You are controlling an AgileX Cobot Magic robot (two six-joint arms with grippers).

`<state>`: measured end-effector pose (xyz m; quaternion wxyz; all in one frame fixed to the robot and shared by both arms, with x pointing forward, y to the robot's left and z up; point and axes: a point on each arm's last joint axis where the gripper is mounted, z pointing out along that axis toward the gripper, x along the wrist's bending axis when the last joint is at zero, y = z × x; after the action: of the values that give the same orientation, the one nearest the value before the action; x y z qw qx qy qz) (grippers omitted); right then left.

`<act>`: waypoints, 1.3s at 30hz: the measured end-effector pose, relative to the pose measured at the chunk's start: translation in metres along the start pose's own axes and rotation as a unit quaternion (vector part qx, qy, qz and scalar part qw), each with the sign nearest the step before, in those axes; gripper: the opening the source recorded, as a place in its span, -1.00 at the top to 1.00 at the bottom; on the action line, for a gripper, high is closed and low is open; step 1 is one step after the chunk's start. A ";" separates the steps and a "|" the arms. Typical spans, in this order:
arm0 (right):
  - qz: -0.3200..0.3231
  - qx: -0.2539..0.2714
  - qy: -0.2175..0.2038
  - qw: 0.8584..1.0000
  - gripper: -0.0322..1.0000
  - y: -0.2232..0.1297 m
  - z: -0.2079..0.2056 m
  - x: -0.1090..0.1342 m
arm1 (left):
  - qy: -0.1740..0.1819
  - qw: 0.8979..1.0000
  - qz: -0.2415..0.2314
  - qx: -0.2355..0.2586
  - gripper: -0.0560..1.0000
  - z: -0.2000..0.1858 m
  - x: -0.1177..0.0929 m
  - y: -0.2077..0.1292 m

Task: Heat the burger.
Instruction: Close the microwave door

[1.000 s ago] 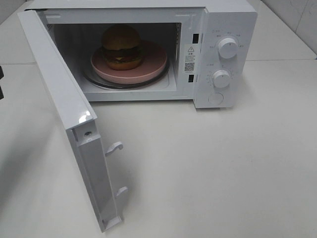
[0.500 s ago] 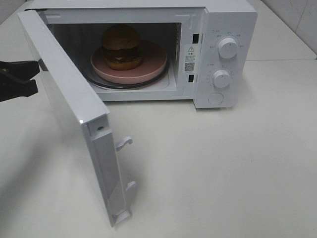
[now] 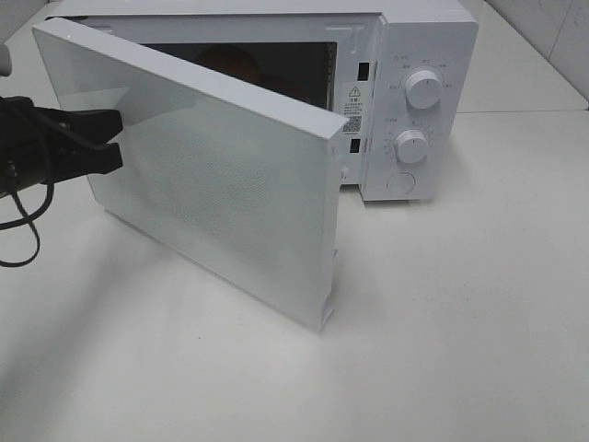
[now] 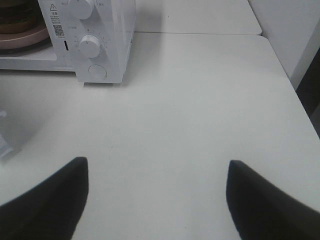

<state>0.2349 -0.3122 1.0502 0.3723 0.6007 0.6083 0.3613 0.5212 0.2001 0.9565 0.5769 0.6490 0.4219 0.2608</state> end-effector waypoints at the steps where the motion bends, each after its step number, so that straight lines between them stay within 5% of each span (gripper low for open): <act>1: 0.000 0.000 0.000 1.000 -0.53 0.000 0.000 0.000 | -0.001 1.000 -0.001 0.001 0.89 0.006 -0.004 0.002; 28: 0.000 0.000 0.000 1.000 -0.53 0.000 0.000 0.000 | -0.006 1.000 0.012 0.017 0.89 0.086 -0.055 0.007; 39: 0.000 0.000 0.000 1.000 -0.53 0.000 0.000 0.000 | -0.038 0.998 0.038 0.043 0.89 0.123 -0.094 0.001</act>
<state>0.2349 -0.3122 1.0502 0.3723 0.6007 0.6083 0.3613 0.5751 0.0554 0.9473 0.5538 0.6984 0.3850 0.2395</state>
